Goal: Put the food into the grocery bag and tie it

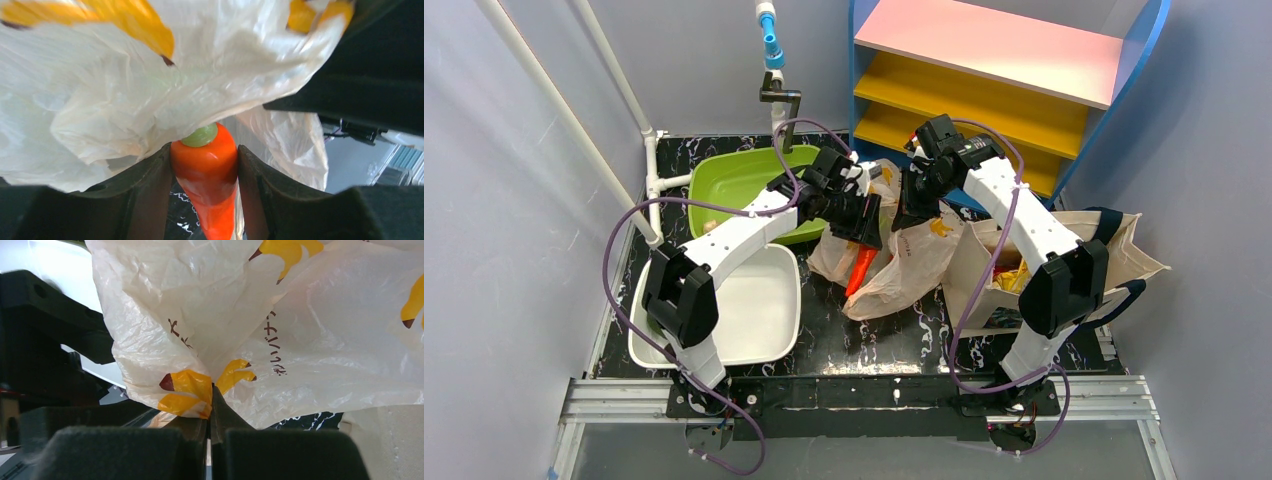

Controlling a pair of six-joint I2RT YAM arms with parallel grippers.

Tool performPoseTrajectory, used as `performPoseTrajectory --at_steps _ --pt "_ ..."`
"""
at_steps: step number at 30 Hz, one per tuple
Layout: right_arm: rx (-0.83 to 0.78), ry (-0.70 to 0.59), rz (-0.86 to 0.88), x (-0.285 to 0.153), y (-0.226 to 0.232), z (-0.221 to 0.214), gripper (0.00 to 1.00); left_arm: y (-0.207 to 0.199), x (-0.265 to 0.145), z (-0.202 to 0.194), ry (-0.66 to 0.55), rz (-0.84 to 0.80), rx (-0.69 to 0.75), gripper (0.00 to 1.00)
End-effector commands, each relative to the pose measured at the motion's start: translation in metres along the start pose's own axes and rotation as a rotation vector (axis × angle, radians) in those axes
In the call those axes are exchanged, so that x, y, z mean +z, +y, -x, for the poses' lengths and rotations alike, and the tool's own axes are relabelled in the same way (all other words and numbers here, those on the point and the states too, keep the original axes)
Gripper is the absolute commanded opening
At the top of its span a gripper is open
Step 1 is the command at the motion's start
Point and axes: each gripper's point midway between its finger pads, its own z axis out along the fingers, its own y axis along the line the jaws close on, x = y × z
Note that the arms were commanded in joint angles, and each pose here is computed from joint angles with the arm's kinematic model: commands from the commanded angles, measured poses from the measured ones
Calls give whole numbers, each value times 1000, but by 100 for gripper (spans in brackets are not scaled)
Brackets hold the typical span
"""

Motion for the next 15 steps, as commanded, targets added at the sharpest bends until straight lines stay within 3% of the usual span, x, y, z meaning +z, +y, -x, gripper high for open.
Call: performPoseTrajectory --at_steps 1,3,4,5,6,7,15 --pt "-18 -36 36 -19 12 -3 1 -7 -14 29 -79 50 -43 20" --pt "-43 -96 72 -44 22 -7 1 -9 -13 38 -100 51 -107 33" --pt "-17 -41 42 -21 13 -4 1 -13 -14 43 -112 40 -132 44" --pt "-14 -32 38 -18 12 -4 1 -17 -14 47 -121 25 -151 59" --pt "-12 -31 38 -17 12 -4 1 -20 -14 49 -124 10 -166 82" --pt "-13 -29 39 -17 12 -4 1 -23 -15 50 -127 -4 -171 96" --pt "-10 -26 41 -16 13 -5 1 -32 -30 54 -159 -43 -183 98"
